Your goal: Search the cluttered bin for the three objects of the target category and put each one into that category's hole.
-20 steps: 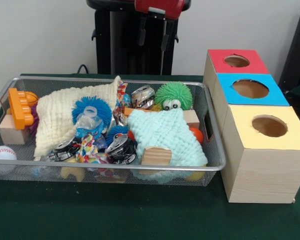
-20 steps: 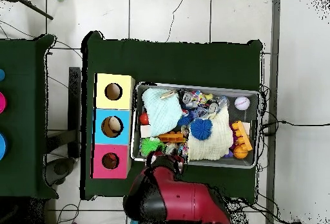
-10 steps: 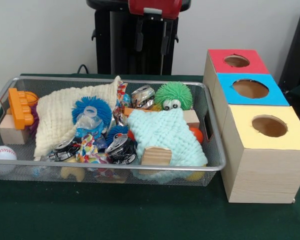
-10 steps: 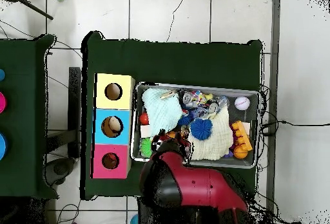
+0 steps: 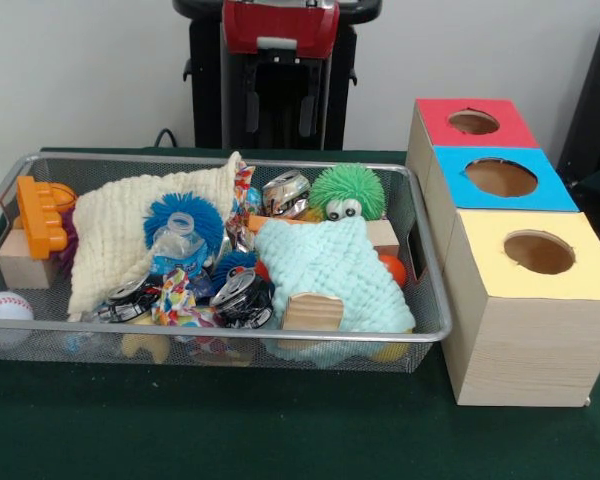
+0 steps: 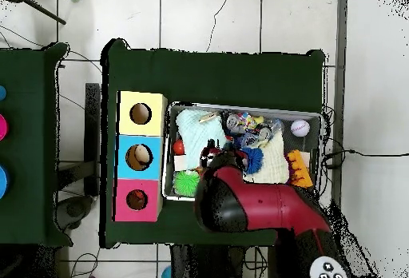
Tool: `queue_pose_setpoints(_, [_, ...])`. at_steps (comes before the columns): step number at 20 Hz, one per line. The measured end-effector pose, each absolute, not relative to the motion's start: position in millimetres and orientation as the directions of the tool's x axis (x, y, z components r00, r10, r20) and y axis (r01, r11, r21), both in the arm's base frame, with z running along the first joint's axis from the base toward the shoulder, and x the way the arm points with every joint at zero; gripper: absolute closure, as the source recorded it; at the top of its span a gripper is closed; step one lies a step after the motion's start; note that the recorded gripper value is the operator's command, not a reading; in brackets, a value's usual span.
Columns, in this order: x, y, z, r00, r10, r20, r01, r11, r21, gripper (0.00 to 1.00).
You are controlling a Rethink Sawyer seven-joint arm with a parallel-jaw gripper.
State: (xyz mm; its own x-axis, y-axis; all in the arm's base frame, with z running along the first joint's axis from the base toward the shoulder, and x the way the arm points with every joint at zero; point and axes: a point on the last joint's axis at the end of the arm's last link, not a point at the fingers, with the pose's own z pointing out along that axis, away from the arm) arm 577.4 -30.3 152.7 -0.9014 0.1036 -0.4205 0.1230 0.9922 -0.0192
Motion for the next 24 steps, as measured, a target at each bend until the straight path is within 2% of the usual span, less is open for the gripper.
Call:
queue_pose_setpoints(10, [613.5, -42.7, 144.3, -0.897, 0.042, -0.441, 0.050, 0.999, -0.005, 0.00])
queue_pose_setpoints(24, [667.3, -61.8, 159.8, -0.894, 0.079, -0.440, 0.055, 0.996, 0.067, 0.00])
